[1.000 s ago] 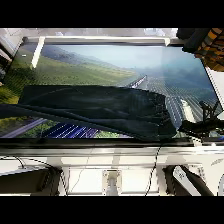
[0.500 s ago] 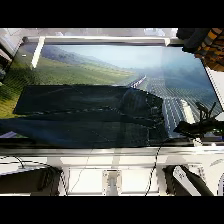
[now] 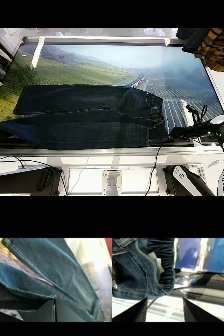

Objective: Fold the clothes and pants, and hang the long-sleeved shirts on hangers.

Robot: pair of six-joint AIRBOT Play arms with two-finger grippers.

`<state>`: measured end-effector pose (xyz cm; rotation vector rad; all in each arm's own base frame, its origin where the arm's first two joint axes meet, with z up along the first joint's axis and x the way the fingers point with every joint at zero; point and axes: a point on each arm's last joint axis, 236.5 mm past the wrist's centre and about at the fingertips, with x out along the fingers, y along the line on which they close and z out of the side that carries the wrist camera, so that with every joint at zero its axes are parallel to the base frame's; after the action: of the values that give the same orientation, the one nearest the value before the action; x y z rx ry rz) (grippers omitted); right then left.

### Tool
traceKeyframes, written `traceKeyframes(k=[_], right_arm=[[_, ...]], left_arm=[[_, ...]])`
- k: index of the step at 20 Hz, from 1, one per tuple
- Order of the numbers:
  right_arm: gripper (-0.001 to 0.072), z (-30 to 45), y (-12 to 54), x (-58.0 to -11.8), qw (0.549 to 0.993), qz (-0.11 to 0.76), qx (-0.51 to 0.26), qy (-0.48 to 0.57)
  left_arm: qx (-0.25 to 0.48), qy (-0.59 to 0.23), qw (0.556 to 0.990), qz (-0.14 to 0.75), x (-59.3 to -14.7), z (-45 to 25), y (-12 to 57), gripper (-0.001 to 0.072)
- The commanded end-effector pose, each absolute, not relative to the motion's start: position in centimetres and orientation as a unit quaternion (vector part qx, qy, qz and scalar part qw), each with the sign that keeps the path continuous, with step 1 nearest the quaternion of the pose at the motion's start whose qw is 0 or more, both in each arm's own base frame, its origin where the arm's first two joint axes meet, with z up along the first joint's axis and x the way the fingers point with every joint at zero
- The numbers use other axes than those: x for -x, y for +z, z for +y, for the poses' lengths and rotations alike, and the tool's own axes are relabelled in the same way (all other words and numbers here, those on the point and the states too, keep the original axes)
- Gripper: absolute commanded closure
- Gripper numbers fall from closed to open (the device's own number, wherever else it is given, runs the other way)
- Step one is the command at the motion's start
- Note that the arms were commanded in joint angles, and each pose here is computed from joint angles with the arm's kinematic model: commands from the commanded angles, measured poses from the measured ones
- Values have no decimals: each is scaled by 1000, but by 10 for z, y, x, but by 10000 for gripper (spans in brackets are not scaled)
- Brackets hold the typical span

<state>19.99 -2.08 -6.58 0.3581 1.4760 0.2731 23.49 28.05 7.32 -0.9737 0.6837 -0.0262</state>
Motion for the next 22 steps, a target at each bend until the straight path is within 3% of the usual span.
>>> traceKeyframes(k=[1, 7, 8, 9, 10, 12, 14, 18, 22], right_arm=[[232, -18, -73, -203, 719, 664, -141, 150], [282, 16, -97, -205, 682, 699, -79, 197], [365, 19, -100, -203, 674, 707, -77, 198], [561, 23, -101, -199, 665, 714, -75, 204], [681, 26, -100, -194, 655, 722, -77, 212], [679, 28, -92, -180, 629, 740, -79, 226], [680, 20, -76, -188, 635, 736, -58, 227], [680, -7, -21, -246, 717, 669, 1, 195], [681, -71, 30, -277, 793, 601, -47, 85]], left_arm=[[458, -12, 827, 326, -235, 280, 72, 688], [459, -11, 826, 326, -235, 280, 72, 688], [459, -11, 826, 326, -235, 280, 72, 688], [459, -11, 826, 326, -235, 280, 72, 688], [459, -11, 826, 326, -235, 280, 72, 688], [463, -10, 824, 326, -235, 280, 72, 688], [480, -2, 815, 326, -235, 280, 72, 688], [535, 56, 785, 307, -239, 298, 69, 688], [539, 55, 790, 287, -245, 303, 75, 688]])
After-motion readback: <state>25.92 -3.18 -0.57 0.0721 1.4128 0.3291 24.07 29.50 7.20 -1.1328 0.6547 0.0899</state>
